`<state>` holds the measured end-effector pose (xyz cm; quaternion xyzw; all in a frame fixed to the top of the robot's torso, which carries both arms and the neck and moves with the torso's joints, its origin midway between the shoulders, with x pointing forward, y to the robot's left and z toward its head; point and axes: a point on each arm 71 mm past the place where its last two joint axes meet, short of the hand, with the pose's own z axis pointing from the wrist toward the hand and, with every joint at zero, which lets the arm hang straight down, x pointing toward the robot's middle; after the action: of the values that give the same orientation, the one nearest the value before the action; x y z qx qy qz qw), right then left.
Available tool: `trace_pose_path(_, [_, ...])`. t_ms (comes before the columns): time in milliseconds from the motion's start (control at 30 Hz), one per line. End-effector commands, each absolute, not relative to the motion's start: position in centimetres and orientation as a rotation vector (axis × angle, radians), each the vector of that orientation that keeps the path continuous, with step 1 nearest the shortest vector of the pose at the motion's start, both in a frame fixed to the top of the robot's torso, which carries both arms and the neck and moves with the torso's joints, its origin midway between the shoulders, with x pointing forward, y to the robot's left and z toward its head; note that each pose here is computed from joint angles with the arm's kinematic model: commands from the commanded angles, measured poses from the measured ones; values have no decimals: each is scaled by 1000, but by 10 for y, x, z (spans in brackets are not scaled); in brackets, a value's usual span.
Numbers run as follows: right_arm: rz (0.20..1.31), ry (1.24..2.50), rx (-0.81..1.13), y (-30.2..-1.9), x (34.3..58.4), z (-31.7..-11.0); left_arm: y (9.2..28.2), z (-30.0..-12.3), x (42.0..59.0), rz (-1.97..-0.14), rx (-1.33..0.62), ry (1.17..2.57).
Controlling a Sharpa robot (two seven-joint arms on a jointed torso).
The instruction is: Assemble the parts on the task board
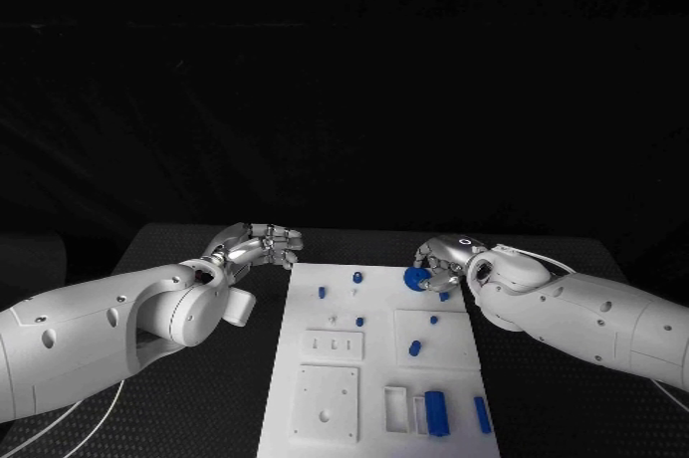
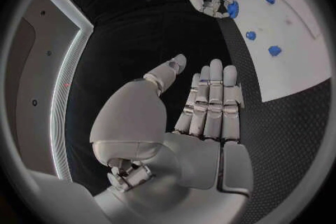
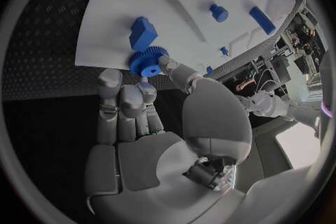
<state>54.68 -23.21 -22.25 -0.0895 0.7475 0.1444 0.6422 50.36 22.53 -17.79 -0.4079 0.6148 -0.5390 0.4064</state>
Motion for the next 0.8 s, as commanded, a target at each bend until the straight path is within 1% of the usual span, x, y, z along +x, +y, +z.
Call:
trace_pose_path(33, [268,1796,-248,-235,543,-237,223,-177,503,-1379,-1014,1553])
trace_pose_path(200, [262,1788,-253,-236,543,-237,224,-177,503,-1377,-1015,1552])
trace_pose_path(800, [235,1644,-361,-223,541,-228,223,-176,503,-1376,-1015,1551])
